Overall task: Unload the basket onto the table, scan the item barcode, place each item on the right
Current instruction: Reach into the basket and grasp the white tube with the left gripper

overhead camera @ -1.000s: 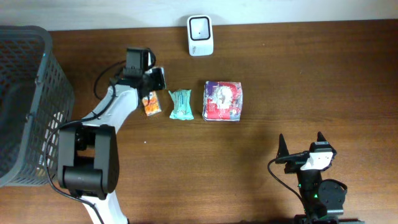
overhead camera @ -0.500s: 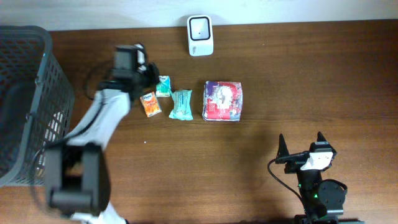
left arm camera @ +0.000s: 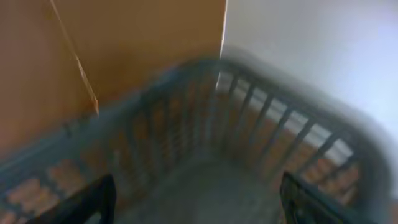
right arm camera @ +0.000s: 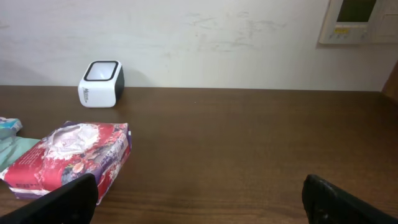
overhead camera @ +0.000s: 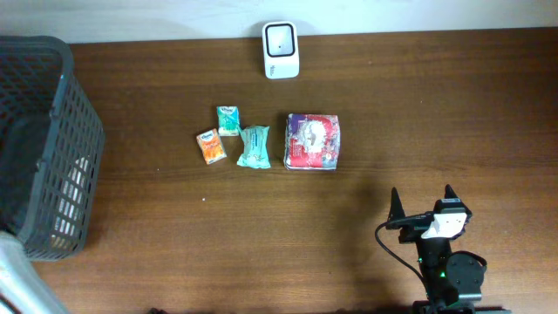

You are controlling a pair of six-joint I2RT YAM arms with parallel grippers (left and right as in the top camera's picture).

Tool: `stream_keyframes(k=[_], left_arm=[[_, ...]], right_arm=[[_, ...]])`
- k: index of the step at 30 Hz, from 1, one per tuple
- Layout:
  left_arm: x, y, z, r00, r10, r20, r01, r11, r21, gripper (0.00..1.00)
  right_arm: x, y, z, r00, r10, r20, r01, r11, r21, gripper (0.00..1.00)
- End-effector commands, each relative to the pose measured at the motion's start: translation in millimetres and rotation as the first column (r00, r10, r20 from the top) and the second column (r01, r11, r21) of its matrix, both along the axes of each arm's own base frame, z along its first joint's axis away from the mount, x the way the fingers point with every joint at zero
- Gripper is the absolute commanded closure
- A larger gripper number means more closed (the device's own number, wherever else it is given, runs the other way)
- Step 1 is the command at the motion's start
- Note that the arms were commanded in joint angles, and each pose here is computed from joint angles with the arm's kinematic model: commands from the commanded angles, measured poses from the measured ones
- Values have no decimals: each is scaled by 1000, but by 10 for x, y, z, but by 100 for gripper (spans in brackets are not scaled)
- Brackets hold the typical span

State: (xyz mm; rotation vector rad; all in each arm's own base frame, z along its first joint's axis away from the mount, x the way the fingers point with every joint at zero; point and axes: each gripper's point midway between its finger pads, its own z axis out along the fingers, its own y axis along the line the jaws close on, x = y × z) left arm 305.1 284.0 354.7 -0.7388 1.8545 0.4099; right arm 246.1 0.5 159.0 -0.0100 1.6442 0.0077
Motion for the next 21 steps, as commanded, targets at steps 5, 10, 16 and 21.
stream_keyframes(k=[5, 10, 16, 21], left_arm=[[53, 274, -1393, 927, -168, -336, 88, 967, -239, 13], [-219, 255, -1912, 877, -257, -406, 79, 911, -406, 25], [-253, 79, -2342, 806, -374, -458, 101, 850, -517, 1], [-362, -122, -2711, 742, -476, -472, 85, 766, -638, 1]], right_arm=[[0, 6, -34, 1000, 1, -5, -1, 1000, -4, 1], [0, 6, -34, 1000, 1, -5, -1, 1000, -4, 1], [0, 6, -34, 1000, 1, -5, -1, 1000, -4, 1], [0, 6, -34, 1000, 1, -5, -1, 1000, -4, 1]])
